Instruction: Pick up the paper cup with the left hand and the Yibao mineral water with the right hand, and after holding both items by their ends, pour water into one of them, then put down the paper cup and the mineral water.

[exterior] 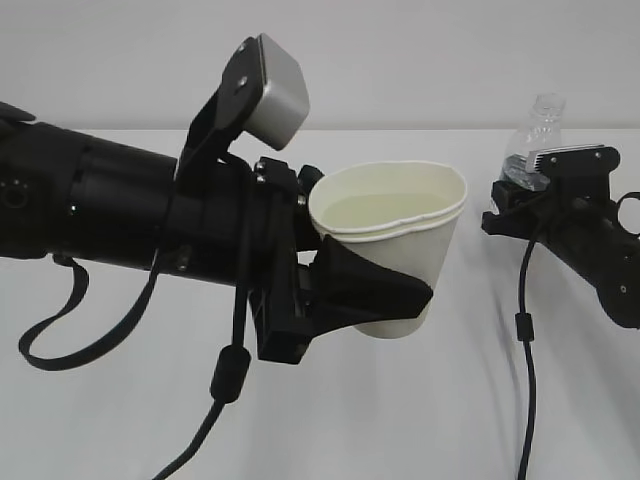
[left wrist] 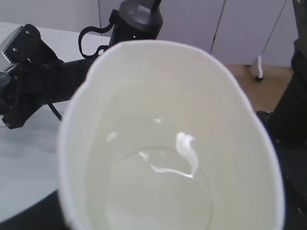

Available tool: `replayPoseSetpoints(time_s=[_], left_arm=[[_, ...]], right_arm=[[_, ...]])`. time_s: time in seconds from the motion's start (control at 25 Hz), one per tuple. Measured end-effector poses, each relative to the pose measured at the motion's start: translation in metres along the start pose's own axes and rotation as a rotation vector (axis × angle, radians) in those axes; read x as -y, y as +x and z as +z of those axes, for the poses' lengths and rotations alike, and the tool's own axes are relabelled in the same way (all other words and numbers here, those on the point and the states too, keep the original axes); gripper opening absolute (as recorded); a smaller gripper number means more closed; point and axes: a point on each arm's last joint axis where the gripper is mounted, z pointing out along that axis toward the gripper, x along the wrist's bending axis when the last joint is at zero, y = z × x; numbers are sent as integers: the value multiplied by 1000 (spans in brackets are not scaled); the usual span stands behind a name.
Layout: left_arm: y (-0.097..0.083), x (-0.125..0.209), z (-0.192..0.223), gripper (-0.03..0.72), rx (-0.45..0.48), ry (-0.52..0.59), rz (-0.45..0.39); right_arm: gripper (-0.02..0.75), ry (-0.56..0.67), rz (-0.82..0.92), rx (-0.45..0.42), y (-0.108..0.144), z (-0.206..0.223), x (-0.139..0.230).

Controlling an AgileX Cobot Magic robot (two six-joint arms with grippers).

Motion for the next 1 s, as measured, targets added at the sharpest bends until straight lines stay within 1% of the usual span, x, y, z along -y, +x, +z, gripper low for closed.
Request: replayPoseSetpoints(time_s=[0.32,0.8,1.0], left_arm=[[0,0,0,421,0,0,0],[0,0,0,420,0,0,0],[0,0,0,421,0,0,0]], right_arm=[[343,-20,5,4,0,1,5],[343,5,8,1,1,3,23],[342,-9,9,1,1,3,23]])
